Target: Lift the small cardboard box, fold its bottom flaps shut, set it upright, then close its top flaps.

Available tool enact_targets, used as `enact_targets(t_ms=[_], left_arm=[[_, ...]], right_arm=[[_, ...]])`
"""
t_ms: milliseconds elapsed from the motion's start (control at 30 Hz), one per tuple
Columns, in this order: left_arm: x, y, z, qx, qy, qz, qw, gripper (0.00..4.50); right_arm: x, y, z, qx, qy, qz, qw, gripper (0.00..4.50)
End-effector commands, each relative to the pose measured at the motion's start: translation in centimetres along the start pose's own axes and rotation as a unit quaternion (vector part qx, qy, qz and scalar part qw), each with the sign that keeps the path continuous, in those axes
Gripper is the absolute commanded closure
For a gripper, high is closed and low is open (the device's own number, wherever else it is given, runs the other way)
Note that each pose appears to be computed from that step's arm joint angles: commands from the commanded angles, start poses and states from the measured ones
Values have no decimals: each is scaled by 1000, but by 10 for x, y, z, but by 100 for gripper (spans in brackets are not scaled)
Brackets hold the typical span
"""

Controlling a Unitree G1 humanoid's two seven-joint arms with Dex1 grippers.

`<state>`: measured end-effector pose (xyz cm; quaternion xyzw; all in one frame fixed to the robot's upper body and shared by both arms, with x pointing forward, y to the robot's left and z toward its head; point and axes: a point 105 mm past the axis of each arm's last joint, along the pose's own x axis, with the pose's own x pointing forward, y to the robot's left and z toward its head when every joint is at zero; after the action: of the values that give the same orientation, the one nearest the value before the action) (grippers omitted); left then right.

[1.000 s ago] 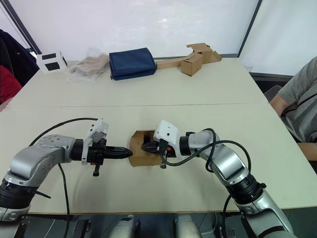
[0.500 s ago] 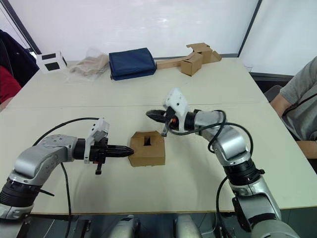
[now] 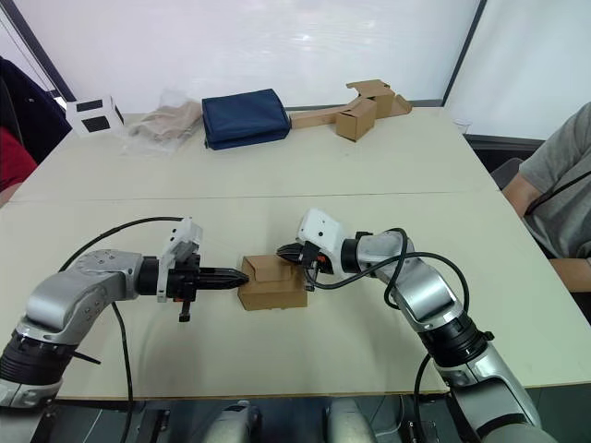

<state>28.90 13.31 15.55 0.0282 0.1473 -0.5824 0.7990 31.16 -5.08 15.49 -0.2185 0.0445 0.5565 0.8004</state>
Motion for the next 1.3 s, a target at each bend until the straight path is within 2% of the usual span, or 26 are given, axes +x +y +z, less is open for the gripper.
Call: enact_targets(t_ms=[33, 367, 500, 600, 800, 1300], left_arm=[[4, 6, 19, 23, -28, 10, 999, 448], [28, 21, 8, 36, -11, 17, 999, 448], [29, 21, 8, 35, -13, 14, 999, 448], [30, 21, 11, 32, -21, 12, 999, 448], [30, 20, 12, 24, -28, 9, 999, 448], [29, 18, 12, 16, -31, 10, 999, 448]], right_arm=[[-1, 1, 13, -19, -19, -3, 1000, 450], [-7, -2, 26, -24, -43, -17, 999, 450], [-17, 12, 31, -20, -54, 13, 998, 450], [-21, 29, 25, -13, -44, 42, 998, 450], [-17, 38, 13, -13, -23, 52, 998, 450], [-5, 32, -6, -50, 17, 47, 998, 450]])
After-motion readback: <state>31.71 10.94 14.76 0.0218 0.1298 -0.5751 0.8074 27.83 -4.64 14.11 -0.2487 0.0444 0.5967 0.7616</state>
